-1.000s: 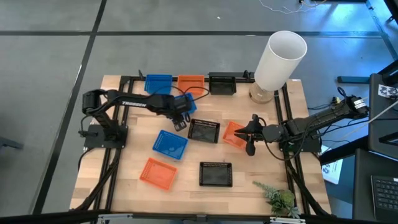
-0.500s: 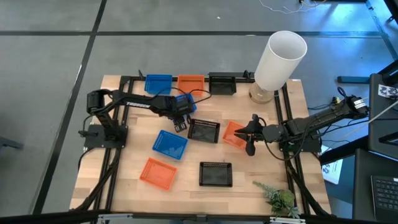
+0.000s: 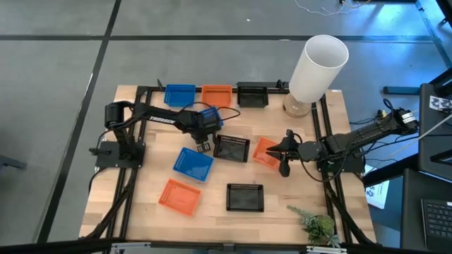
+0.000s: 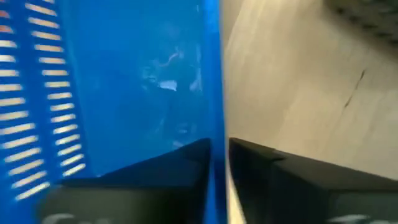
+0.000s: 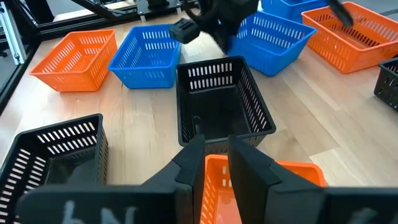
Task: Stack baskets by color
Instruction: Stack the middle blue bin on the top blue bin
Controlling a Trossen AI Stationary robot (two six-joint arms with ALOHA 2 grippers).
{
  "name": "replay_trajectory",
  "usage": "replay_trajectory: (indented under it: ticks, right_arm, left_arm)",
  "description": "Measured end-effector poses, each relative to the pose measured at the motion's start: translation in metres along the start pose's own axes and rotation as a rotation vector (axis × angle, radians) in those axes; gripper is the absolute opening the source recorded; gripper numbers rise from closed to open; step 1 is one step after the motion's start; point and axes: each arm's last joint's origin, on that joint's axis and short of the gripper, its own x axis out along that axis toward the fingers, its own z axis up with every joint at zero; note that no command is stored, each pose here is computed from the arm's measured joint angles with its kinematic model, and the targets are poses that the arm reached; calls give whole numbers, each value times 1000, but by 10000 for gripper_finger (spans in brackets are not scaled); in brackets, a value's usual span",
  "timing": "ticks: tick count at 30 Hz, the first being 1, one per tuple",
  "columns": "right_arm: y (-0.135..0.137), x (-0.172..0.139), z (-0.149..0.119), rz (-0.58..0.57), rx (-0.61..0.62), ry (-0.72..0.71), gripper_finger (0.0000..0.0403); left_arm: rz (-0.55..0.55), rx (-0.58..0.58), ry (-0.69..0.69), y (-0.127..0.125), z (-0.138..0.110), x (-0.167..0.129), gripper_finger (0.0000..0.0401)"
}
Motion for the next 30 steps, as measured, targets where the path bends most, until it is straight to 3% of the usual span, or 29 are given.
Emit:
replay_trajectory:
  ticks: [2, 7, 11, 17, 24, 30]
  right_arm:
    - [0, 0, 0, 0, -1, 0, 70]
    - [0, 0, 0, -1, -2, 2, 70]
    - [0, 0, -1, -4, -6, 10, 70]
    - [0, 0, -1, -5, -6, 13, 70]
    - [0, 0, 0, -2, -1, 4, 70]
    - [0, 0, 0, 1, 2, -3, 70]
  left_arm:
    - [3, -2, -9, 0, 1, -2, 10]
    - [15, -1, 38, 4, 1, -19, 2]
    - [28, 8, 59, 6, 1, -48, 1]
    - [171, 62, 29, 18, 1, -108, 0]
    - [283, 142, -15, 55, -15, -161, 0]
    - [333, 169, 25, 104, -26, -170, 0]
